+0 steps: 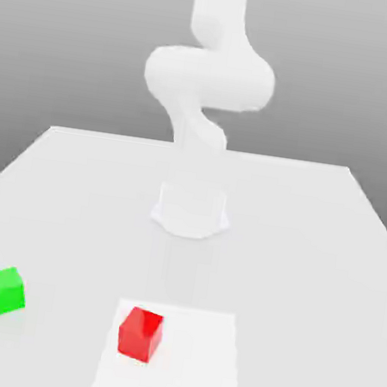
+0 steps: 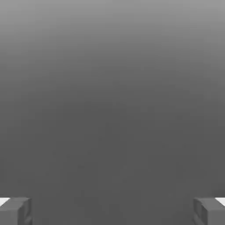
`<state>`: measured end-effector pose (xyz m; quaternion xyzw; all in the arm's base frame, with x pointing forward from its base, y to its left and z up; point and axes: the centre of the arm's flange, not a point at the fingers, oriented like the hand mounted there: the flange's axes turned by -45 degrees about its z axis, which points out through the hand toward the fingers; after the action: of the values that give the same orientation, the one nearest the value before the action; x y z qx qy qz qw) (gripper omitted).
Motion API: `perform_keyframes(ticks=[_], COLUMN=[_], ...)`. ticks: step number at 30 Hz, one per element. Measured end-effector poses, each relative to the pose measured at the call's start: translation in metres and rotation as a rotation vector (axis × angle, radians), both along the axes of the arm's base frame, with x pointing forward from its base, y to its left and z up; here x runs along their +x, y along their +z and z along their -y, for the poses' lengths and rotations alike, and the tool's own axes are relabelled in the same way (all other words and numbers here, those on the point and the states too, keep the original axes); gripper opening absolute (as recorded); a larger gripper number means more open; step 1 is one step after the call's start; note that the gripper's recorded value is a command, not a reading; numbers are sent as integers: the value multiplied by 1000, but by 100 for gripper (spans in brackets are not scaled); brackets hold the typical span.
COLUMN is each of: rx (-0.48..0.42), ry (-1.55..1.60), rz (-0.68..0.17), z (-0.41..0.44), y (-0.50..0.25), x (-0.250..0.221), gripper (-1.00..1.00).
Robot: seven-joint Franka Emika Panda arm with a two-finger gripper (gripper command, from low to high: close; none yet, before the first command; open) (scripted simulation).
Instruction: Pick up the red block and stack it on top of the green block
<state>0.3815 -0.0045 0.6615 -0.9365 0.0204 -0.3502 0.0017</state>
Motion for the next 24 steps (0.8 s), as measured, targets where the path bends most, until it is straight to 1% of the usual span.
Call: perform_keyframes(ticks=[5,10,15,20,24], rx=[21,43,68,95,99], ry=[-56,-111,-167,-225,-232], rz=[-177,-346,-515,-680,-708], z=[12,25,36,45,44], y=[-112,-225,-336,-436,-485], x=[52,72,63,28,22], gripper=[0,0,0,0,0])
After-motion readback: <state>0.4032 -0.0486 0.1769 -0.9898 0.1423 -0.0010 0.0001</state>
